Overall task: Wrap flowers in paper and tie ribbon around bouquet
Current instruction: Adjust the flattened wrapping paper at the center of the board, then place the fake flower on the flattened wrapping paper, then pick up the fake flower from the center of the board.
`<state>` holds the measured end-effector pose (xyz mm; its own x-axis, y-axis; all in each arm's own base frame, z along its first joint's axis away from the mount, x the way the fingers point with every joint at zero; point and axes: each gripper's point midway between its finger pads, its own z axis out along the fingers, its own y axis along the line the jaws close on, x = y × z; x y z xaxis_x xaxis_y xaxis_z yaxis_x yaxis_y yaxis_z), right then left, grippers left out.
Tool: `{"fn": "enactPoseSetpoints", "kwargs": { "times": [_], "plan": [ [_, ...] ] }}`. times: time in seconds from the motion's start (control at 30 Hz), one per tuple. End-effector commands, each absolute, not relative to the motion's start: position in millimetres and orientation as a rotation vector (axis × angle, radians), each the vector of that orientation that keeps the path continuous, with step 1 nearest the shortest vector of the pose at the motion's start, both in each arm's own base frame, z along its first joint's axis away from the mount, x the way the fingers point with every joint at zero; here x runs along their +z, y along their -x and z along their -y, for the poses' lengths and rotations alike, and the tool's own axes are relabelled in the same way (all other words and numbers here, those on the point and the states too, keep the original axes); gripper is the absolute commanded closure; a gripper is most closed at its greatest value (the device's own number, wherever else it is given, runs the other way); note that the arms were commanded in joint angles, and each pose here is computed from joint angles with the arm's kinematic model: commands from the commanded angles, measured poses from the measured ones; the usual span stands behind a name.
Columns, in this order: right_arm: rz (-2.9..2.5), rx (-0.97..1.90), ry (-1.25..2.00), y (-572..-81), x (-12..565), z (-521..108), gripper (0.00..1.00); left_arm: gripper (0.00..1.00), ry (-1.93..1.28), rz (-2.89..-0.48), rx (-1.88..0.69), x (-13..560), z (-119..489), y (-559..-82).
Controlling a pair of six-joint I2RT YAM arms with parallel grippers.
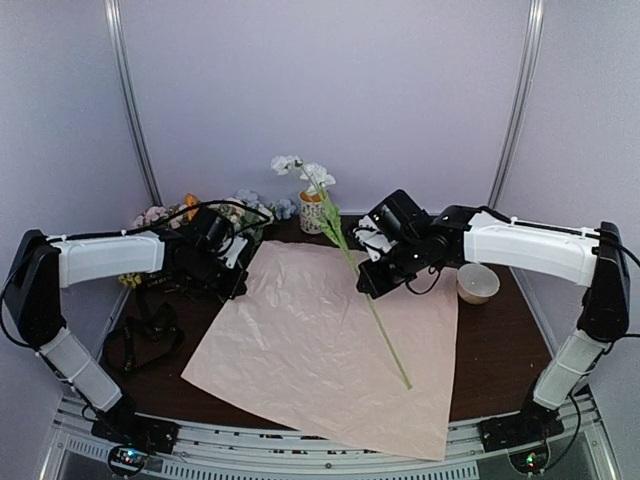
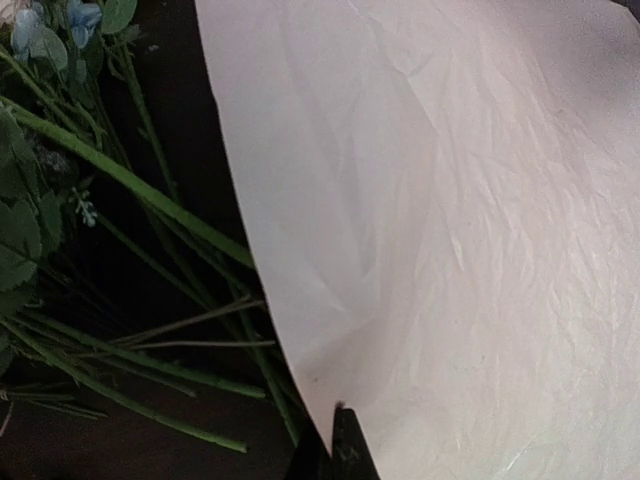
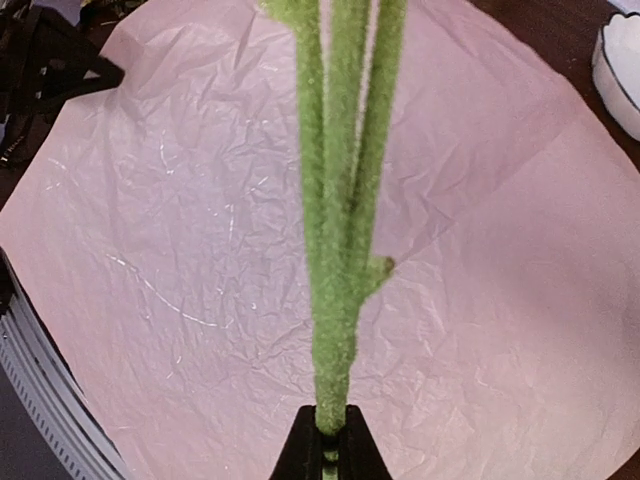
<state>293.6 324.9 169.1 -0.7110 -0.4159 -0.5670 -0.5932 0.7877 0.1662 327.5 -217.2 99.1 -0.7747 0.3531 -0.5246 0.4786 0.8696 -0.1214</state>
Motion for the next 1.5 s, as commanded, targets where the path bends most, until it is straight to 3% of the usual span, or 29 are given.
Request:
{"fn": "enactPoseSetpoints", "kwargs": {
  "times": [0.0, 0.27, 0.3, 0.33, 0.43, 0.5, 0.57, 0.73, 0.97, 1.07, 1.27, 1.3, 1.37, 1.47],
  "plan": [
    [-2.515, 0.697, 0.701, -288.2, 163.7, -364.7, 1.0, 1.0, -0.813, -2.544, -0.103, 89.7, 205.1, -343.9],
    [-2.675, 0.567, 0.584, -330.6, 106.9, -389.5, 1.0, 1.0, -0.85, -2.549, -0.127, 71.7, 229.2, -362.3],
    [-2.69, 0.515, 0.576, -335.2, 98.3, -386.4, 0.96, 0.95, -0.842, -2.546, -0.12, 74.6, 228.9, -363.7],
    [-2.705, 0.47, 0.571, -338.9, 89.8, -383.1, 0.93, 0.83, -0.828, -2.54, -0.11, 79.9, 227.9, -365.5],
    [-2.724, 0.365, 0.562, -345.2, 79.1, -372.8, 0.77, 0.4, -0.774, -2.503, -0.116, 112.6, 227.1, -371.9],
    [-2.714, 0.345, 0.557, -346.5, 82.5, -369.5, 0.69, 0.26, -0.739, -2.463, -0.133, 137.5, 226.8, -374.4],
    [-2.688, 0.336, 0.55, -348.6, 91.9, -367.3, 0.65, 0.2, -0.69, -2.425, -0.161, 158.8, 223.6, -377.9],
    [-2.644, 0.329, 0.561, -348.0, 111.8, -360.6, 0.62, 0.24, -0.438, -2.443, -0.134, 176.2, 179.4, -396.8],
    [-2.629, 0.292, 0.587, -338.1, 118.0, -344.3, 0.62, 0.53, 0.38, -2.375, -0.274, 152.6, 58.7, -430.2],
    [-2.637, 0.265, 0.601, -333.7, 112.2, -337.1, 0.62, 0.63, 0.552, -2.346, -0.247, 135.1, 26.3, -435.8],
    [-2.663, 0.202, 0.628, -329.4, 97.6, -327.4, 0.63, 0.63, 0.55, -2.345, -0.382, 121.1, 41.7, -461.5],
    [-2.667, 0.195, 0.631, -329.2, 95.4, -326.4, 0.63, 0.65, 0.553, -2.35, -0.391, 118.3, 42.9, -462.7],
    [-2.67, 0.184, 0.633, -329.1, 93.0, -325.2, 0.63, 0.78, 0.56, -2.387, -0.406, 107.7, 48.3, -457.9],
    [-2.669, 0.177, 0.63, -329.3, 91.5, -324.0, 0.63, 0.79, 0.485, -2.448, -0.411, 92.4, 77.5, -443.8]
  ]
}}
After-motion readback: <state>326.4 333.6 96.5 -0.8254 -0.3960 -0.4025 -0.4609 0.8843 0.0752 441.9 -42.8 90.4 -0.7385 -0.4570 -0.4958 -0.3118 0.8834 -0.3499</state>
